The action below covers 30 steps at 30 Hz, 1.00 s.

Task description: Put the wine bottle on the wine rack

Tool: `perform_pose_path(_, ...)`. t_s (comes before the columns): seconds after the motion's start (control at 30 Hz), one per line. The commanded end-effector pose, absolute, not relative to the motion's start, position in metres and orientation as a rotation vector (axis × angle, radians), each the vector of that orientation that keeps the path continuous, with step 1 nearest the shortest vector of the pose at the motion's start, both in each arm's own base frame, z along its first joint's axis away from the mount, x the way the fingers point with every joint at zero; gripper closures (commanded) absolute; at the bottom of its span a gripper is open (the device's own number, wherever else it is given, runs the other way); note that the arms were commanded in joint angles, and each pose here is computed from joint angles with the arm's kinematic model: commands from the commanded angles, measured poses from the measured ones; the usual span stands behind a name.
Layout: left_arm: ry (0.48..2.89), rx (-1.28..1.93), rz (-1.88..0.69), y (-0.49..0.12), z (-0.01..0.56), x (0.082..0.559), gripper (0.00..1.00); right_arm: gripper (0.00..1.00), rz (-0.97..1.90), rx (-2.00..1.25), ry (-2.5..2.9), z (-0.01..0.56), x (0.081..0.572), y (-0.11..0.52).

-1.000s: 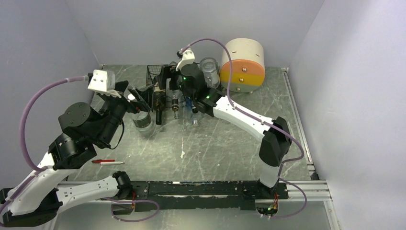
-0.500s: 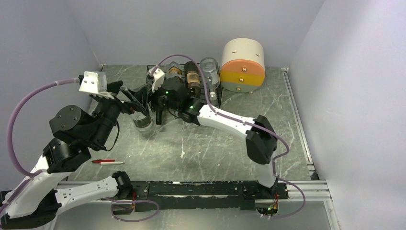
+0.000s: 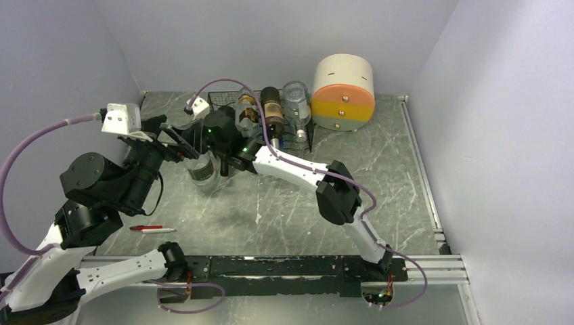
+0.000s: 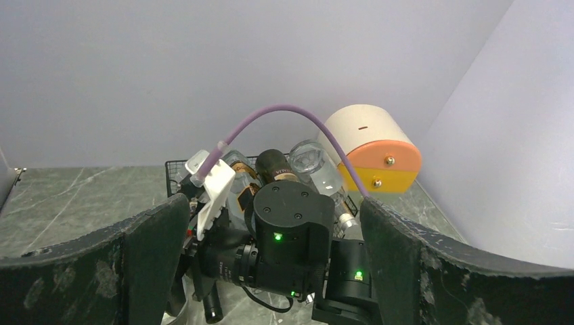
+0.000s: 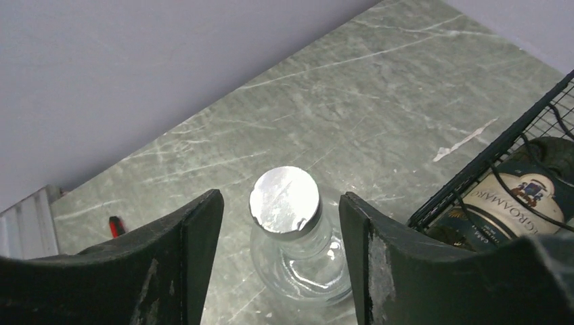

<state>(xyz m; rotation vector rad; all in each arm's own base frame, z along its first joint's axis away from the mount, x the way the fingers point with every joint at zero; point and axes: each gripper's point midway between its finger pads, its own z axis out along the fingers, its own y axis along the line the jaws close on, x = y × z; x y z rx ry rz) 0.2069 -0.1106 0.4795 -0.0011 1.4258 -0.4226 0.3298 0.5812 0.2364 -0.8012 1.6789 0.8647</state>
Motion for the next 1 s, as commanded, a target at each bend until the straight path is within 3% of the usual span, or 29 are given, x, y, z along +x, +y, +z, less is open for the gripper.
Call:
perform_pose_path(0.0,1.406,-0.035,-0.429,-0.103,0.489,0.205,0.01,0.37,0.789,-0.810,1.649,0.239,0.338,0.585)
perform_pose_path(0.17,1.413,-0.031,-0.425,-0.106,0.489,0.206,0.01,0.50,0.764,-0.840,1.643,0.232,0.337,0.585)
perform_pose_path(0.7,1.394,-0.010,-0.436,-0.110,0.504,0.206,0.01,0.44,0.746,-0.869,1.662,0.214,0.342,0.595)
perform_pose_path(0.83,1.402,-0.012,-0.426,-0.110,0.503,0.208,0.01,0.66,0.759,-0.880,1.647,0.214,0.340,0.597)
perform_pose_path(0.97,1.407,-0.011,-0.429,-0.112,0.501,0.208,0.01,0.97,0.764,-0.893,1.633,0.216,0.336,0.593)
